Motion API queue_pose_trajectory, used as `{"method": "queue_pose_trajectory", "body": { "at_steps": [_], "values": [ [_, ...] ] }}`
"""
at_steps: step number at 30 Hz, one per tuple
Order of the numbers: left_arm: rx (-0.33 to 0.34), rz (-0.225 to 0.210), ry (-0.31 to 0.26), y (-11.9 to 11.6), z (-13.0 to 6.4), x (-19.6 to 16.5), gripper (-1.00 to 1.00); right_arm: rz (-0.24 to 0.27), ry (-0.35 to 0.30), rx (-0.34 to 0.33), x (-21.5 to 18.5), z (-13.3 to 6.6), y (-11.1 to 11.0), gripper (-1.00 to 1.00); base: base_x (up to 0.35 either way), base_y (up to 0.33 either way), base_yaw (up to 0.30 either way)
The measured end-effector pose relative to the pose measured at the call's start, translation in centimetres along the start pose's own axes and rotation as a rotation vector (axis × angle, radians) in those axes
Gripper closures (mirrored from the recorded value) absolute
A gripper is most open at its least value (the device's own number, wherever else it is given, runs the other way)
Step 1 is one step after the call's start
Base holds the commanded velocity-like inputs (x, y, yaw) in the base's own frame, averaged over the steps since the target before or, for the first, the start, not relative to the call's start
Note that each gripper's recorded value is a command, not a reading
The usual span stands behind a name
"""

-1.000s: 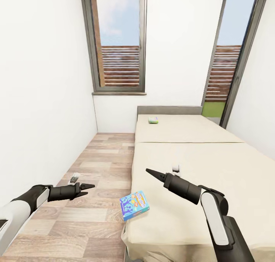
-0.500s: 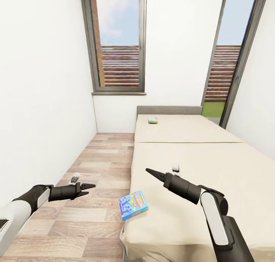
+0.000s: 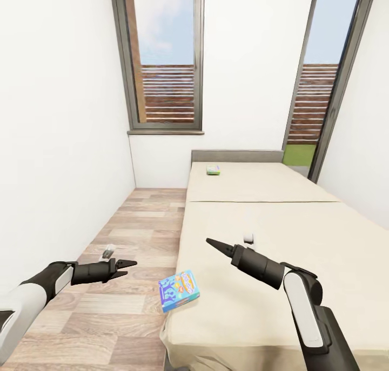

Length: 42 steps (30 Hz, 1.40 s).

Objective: Put all the toys in the child's room - the three board games (two on the bed and one on the table), the two jigsaw puzzles on the table, and the tennis ball on the table - inside the toy box on the table in the child's room.

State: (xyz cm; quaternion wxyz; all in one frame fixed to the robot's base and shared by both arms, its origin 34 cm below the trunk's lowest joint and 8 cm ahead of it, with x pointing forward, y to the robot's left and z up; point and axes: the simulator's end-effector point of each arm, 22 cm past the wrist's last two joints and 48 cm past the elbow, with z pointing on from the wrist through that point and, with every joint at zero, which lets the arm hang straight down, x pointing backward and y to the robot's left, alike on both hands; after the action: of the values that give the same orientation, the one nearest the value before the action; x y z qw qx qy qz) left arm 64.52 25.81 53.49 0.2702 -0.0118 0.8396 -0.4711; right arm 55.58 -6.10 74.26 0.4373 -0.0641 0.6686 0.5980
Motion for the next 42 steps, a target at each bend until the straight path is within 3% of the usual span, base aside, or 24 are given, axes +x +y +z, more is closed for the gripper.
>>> {"method": "queue_pose_trajectory", "body": {
  "at_steps": [42],
  "values": [
    [0.002,0.001,0.003,-0.1,0.17,0.09,-1.0,0.003,0.004,0.012,0.32,0.3,-0.34,-1.0,-0.049,-0.041,0.0]
  ]
}}
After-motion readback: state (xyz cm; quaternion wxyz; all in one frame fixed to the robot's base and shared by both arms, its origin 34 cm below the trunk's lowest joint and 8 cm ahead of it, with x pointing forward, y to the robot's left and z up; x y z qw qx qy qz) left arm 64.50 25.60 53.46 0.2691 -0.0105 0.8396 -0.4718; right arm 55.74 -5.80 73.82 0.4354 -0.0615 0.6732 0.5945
